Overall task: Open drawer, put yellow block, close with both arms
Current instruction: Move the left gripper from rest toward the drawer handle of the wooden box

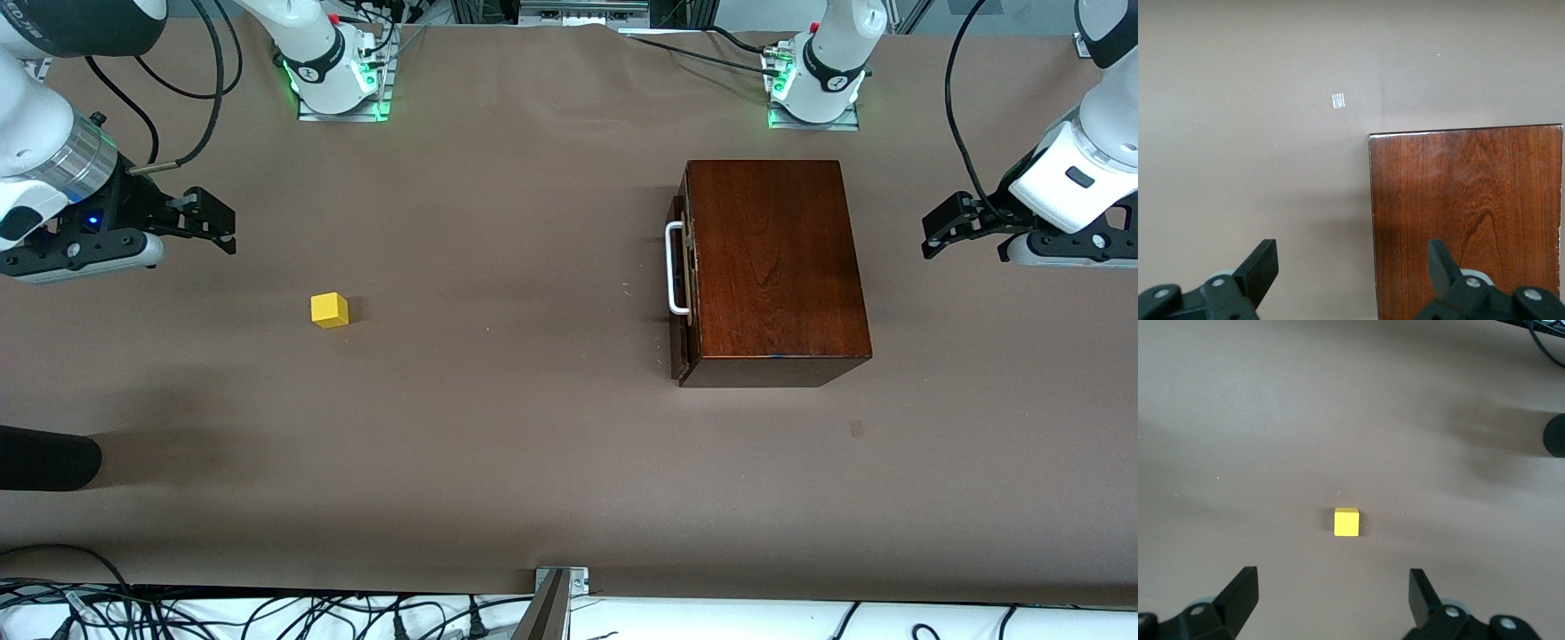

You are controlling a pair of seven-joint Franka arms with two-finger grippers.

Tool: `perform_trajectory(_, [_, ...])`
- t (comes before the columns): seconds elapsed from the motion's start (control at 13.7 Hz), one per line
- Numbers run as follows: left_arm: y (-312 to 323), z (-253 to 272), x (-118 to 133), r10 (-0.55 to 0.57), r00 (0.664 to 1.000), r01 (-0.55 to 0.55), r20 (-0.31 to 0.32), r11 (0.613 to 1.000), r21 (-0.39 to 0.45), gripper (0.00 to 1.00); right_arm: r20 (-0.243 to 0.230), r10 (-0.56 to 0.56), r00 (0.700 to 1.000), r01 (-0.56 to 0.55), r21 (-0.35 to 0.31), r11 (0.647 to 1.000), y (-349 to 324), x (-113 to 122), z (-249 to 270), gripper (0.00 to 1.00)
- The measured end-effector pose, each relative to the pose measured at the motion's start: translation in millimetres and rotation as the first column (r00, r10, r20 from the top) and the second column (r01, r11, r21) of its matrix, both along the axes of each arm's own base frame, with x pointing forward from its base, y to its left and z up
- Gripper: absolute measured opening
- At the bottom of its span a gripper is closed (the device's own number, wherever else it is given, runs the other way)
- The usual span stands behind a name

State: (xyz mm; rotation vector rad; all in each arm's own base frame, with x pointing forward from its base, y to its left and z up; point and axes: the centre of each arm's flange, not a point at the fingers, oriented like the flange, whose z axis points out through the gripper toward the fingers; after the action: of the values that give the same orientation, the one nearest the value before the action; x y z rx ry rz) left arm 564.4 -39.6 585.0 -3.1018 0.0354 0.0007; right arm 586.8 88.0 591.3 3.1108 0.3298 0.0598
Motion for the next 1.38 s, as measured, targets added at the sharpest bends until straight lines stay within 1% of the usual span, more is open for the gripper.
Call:
perform_trajectory(0.44, [-2.1, 1.8, -0.2, -0.002, 1.0, 0.002, 0.0, 1.0, -0.004, 1.0, 0.0, 0.0, 1.0, 0.0, 0.0, 1.0, 0.0, 0.0, 0.0, 1.0])
perform_trajectory(0.73, [-7.0, 0.6, -3.2, -0.011, 1.0, 0.011, -0.024, 1.0, -0.003, 1.0, 0.0, 0.001, 1.0, -0.001, 0.0, 1.0, 0.6, -0.1, 0.0, 1.0])
perform_trajectory(1.16, [-11.0, -10.9, -6.7, -0.017, 0.996, 0.017, -0.092, 1.0, 0.002, 1.0, 0.0, 0.002, 1.0, -0.002, 0.0, 1.0, 1.1, -0.2, 0.0, 1.0])
perform_trajectory(1.24, [-14.2, -14.8, -7.4, -0.022, 0.994, 0.023, -0.111, 1.0, 0.004, 1.0, 0.0, 0.002, 1.0, -0.002, 0.0, 1.0, 1.1, -0.2, 0.0, 1.0])
perform_trajectory(1.38, [-26.7, -22.7, -14.2, -0.043, 0.983, 0.045, -0.176, 0.999, 0.007, 1.0, 0.0, 0.002, 1.0, -0.002, 0.0, 1.0, 1.1, -0.2, 0.0, 1.0])
